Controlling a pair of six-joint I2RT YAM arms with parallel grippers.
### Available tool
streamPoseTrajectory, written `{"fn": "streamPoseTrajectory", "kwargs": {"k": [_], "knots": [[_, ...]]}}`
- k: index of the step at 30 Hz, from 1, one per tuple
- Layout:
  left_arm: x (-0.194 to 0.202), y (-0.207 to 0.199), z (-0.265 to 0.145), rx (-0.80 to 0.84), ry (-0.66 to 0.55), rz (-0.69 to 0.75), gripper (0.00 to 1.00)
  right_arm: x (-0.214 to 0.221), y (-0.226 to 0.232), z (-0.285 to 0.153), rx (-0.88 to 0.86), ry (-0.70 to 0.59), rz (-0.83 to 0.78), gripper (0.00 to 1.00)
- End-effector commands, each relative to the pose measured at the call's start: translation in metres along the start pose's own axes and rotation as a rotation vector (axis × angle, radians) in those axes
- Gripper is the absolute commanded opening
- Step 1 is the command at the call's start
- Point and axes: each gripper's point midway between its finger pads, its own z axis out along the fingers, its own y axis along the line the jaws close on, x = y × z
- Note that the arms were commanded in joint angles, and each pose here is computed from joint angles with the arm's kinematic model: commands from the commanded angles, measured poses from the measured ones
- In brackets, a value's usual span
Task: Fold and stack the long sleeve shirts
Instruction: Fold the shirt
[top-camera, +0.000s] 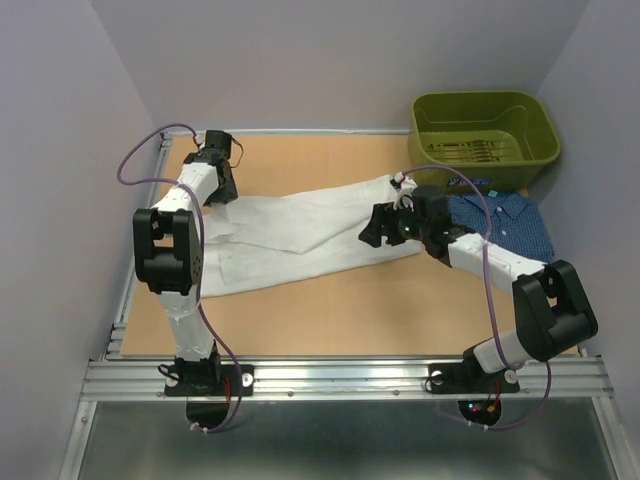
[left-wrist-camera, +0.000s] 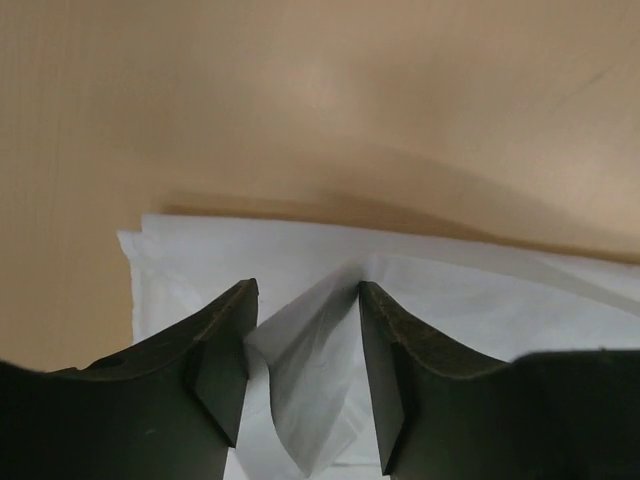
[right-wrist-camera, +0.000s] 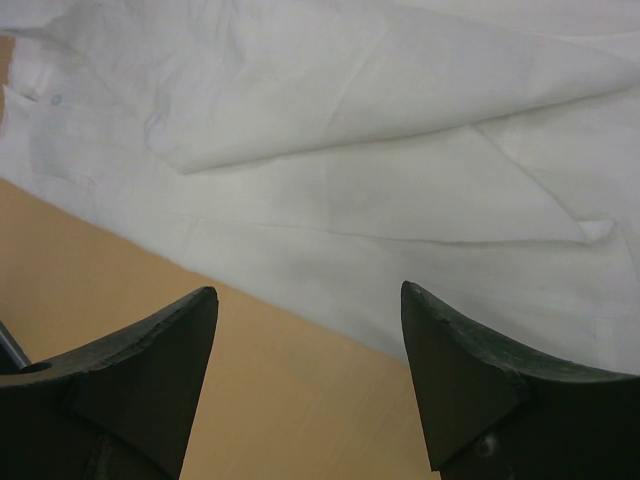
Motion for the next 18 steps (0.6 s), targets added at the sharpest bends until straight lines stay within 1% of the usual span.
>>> {"fn": "streamPoseTrajectory", "kwargs": {"k": [1,2,3,4,5,6,7,8,9,10,11,12,13,15,16,18], "knots": [[-0.047,0.018,-0.001,-0.005,-0.145,-0.079,0.66,-0.016,0.015,-0.007,-0.041,-0.064,-0.031,0.79],[-0.056,0.025,-0.008,0.012,-0.173,-0.111,0.71,-0.016,0.015,-0.008,-0.043,-0.065,-0.029,0.79],[-0.051,0.021,-0.008,0.053,-0.164,-0.124,0.82,-0.015,0.016,-0.009,-0.047,-0.067,-0.029,0.79],[-0.063,0.017,-0.02,0.094,-0.217,-0.147,0.86,-0.014,0.017,-0.01,-0.049,-0.064,-0.025,0.79],[-0.066,0.027,-0.022,0.108,-0.231,-0.182,0.89,-0.014,0.018,-0.011,-0.052,-0.066,-0.025,0.79],[-0.069,0.028,-0.025,0.155,-0.24,-0.219,0.93,-0.014,0.018,-0.011,-0.054,-0.067,-0.026,0.79],[-0.069,0.03,-0.031,0.183,-0.269,-0.243,0.95,-0.013,0.019,-0.012,-0.057,-0.066,-0.024,0.79],[-0.067,0.028,-0.034,0.222,-0.269,-0.26,0.95,-0.013,0.019,-0.012,-0.057,-0.066,-0.024,0.79],[-0.065,0.029,-0.036,0.238,-0.271,-0.28,0.95,-0.012,0.02,-0.013,-0.06,-0.063,-0.025,0.79],[-0.054,0.03,-0.033,0.246,-0.254,-0.304,0.95,-0.012,0.021,-0.014,-0.066,-0.066,-0.029,0.79],[-0.054,0.031,-0.042,0.26,-0.271,-0.318,0.95,-0.011,0.021,-0.014,-0.068,-0.063,-0.03,0.79],[-0.047,0.031,-0.043,0.265,-0.265,-0.33,0.94,-0.01,0.022,-0.015,-0.07,-0.064,-0.034,0.79],[-0.034,0.032,-0.044,0.272,-0.258,-0.35,0.92,-0.009,0.02,-0.016,-0.068,-0.063,-0.035,0.79],[-0.021,0.037,-0.041,0.255,-0.255,-0.374,0.9,-0.006,0.021,-0.016,-0.071,-0.058,-0.037,0.79],[-0.007,0.04,-0.037,0.247,-0.246,-0.394,0.87,-0.004,0.021,-0.016,-0.074,-0.054,-0.039,0.79],[0.003,0.041,-0.031,0.259,-0.235,-0.411,0.82,0.0,0.021,-0.016,-0.077,-0.047,-0.038,0.79]]}}
